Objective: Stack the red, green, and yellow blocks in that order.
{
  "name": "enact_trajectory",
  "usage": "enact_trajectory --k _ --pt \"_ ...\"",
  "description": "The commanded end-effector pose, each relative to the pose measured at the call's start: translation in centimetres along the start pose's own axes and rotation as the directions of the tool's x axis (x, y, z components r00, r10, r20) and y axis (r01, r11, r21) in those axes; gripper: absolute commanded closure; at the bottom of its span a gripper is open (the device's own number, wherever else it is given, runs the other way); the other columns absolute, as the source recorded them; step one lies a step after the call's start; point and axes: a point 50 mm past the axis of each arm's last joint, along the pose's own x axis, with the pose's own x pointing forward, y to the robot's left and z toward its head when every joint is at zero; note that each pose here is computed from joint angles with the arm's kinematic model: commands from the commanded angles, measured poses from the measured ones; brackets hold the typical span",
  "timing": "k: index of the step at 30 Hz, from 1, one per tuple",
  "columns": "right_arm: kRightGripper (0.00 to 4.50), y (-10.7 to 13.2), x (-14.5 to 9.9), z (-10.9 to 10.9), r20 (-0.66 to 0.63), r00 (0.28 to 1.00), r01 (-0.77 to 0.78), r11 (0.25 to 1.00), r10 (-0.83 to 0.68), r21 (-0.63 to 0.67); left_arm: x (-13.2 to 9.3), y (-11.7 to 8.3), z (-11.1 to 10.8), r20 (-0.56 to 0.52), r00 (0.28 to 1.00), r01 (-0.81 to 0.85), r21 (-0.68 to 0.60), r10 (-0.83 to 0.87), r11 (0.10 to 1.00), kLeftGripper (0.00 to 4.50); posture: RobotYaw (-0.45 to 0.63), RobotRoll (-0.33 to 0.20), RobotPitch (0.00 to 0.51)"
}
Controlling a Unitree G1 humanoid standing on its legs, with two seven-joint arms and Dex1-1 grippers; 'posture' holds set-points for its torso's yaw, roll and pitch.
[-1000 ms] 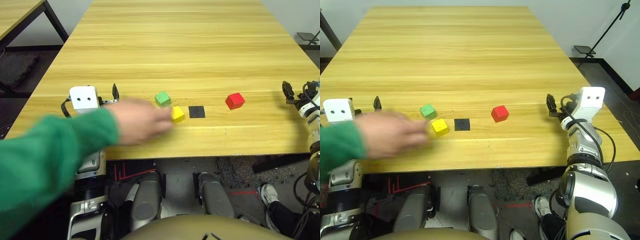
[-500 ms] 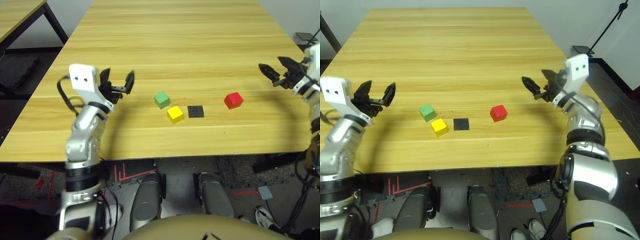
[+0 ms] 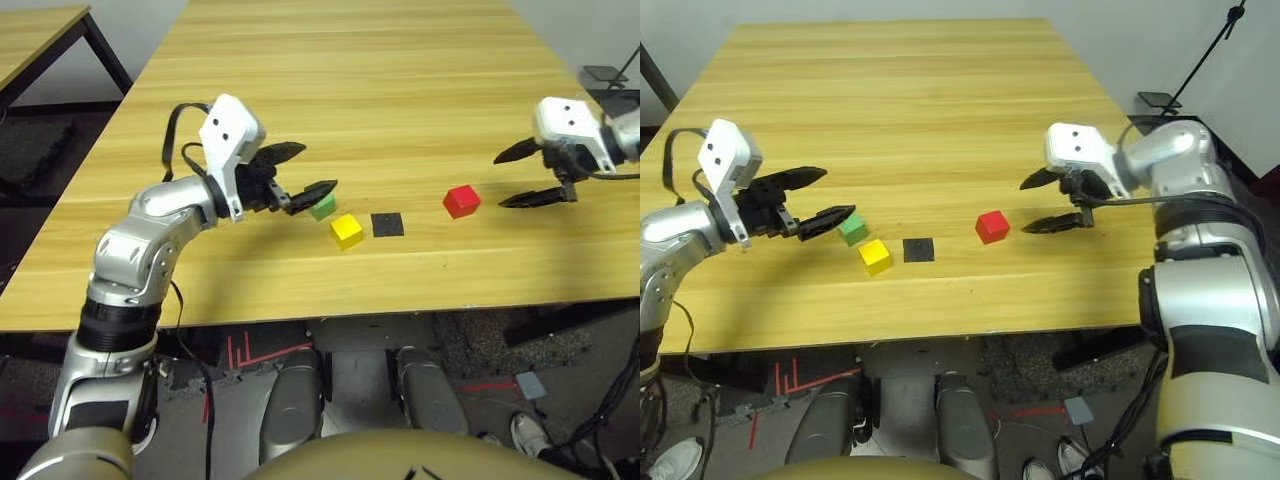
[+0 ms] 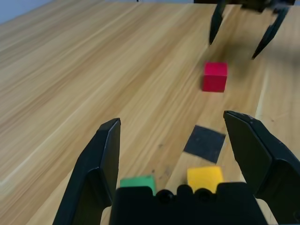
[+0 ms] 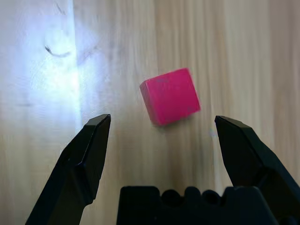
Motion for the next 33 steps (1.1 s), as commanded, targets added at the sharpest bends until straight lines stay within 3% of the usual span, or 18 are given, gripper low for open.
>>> enact_trajectory --k 1,12,17,20,24,25,29,33 --pt "0.00 -0.5 0.6 0.4 -0.079 0.997 0.012 0.998 -0.017 -0.060 0.0 -0.7 -0.6 -0.026 1.000 -0.016 -0.007 0.016 1.000 0.03 0.36 -0.195 0.067" --pt "0.00 -1.0 3.0 0.8 -0.169 0.984 0.043 0.992 -0.062 -0.118 -0.8 -2.5 -1.5 -0.044 0.996 -0.079 -0.047 0.077 0.996 0.03 0.45 -0.192 0.091" --pt "0.00 -1.0 4.2 1.1 -0.140 0.986 0.075 0.991 -0.090 -0.107 -0.9 -3.1 -1.7 -0.047 0.995 -0.096 -0.069 0.093 0.993 0.03 0.47 -0.190 0.105" --pt "0.65 -1.0 4.8 1.3 -0.124 0.988 0.075 0.993 -0.086 -0.096 -1.0 -3.4 -1.9 -0.055 0.994 -0.102 -0.079 0.098 0.992 0.00 0.47 -0.191 0.106" --pt "2.11 -1.1 5.0 1.9 -0.053 0.997 0.050 0.998 -0.053 -0.049 -0.9 -3.3 -1.9 -0.060 0.994 -0.101 -0.078 0.097 0.992 0.00 0.46 -0.195 0.108" --pt "2.30 -1.2 5.0 2.4 -0.003 0.999 0.041 0.999 -0.041 -0.012 -0.9 -3.3 -1.8 -0.061 0.993 -0.101 -0.077 0.097 0.992 0.00 0.46 -0.195 0.108" --pt "2.44 -1.8 4.8 4.9 0.159 0.986 -0.063 0.996 0.053 0.059 -0.7 -2.9 -1.6 -0.067 0.993 -0.097 -0.067 0.093 0.993 0.00 0.44 -0.201 0.107" --pt "2.44 -2.1 5.5 8.1 0.193 0.969 -0.165 0.986 0.155 0.034 -0.2 -2.8 -1.4 -0.072 0.995 -0.079 -0.072 0.074 0.994 0.00 0.43 -0.213 0.116"
